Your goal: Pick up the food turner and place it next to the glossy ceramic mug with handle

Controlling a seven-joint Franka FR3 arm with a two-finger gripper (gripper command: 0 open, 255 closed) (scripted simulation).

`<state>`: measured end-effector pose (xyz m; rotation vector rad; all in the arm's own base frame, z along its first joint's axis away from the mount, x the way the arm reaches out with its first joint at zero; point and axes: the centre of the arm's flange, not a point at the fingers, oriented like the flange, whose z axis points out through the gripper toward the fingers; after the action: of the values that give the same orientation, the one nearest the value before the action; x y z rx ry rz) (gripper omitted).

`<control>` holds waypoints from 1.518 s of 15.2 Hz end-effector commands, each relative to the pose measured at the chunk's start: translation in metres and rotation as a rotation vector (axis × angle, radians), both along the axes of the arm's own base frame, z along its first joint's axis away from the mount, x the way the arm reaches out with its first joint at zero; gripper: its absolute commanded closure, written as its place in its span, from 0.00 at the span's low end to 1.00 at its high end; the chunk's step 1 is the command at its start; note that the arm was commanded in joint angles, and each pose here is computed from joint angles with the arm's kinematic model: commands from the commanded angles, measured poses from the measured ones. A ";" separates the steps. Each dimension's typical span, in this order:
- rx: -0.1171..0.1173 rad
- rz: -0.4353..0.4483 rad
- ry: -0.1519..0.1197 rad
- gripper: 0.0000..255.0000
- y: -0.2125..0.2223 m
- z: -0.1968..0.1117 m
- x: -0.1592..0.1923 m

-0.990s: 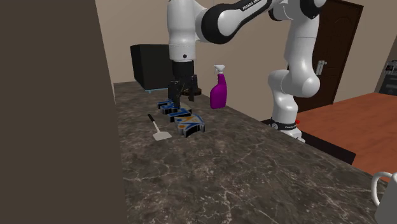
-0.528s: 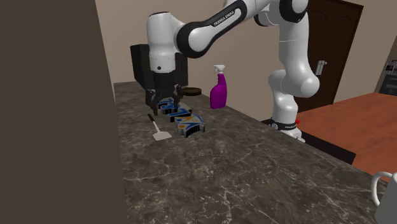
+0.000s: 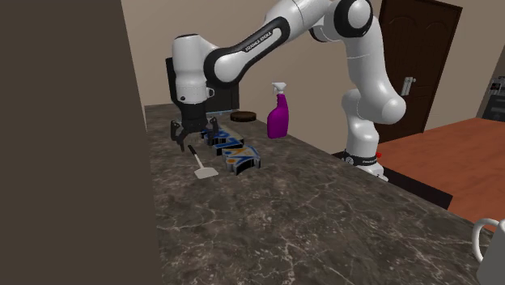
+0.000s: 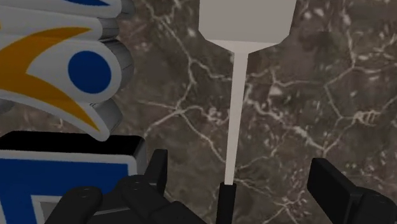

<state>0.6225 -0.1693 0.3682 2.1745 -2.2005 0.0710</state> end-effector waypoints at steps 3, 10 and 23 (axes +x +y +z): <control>-0.001 -0.005 -0.001 0.00 -0.003 -0.021 0.001; -0.001 -0.005 -0.001 0.00 -0.004 -0.030 0.001; -0.001 -0.005 -0.001 1.00 -0.004 -0.024 0.001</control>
<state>0.6240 -0.1727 0.3416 2.1690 -2.2061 0.0723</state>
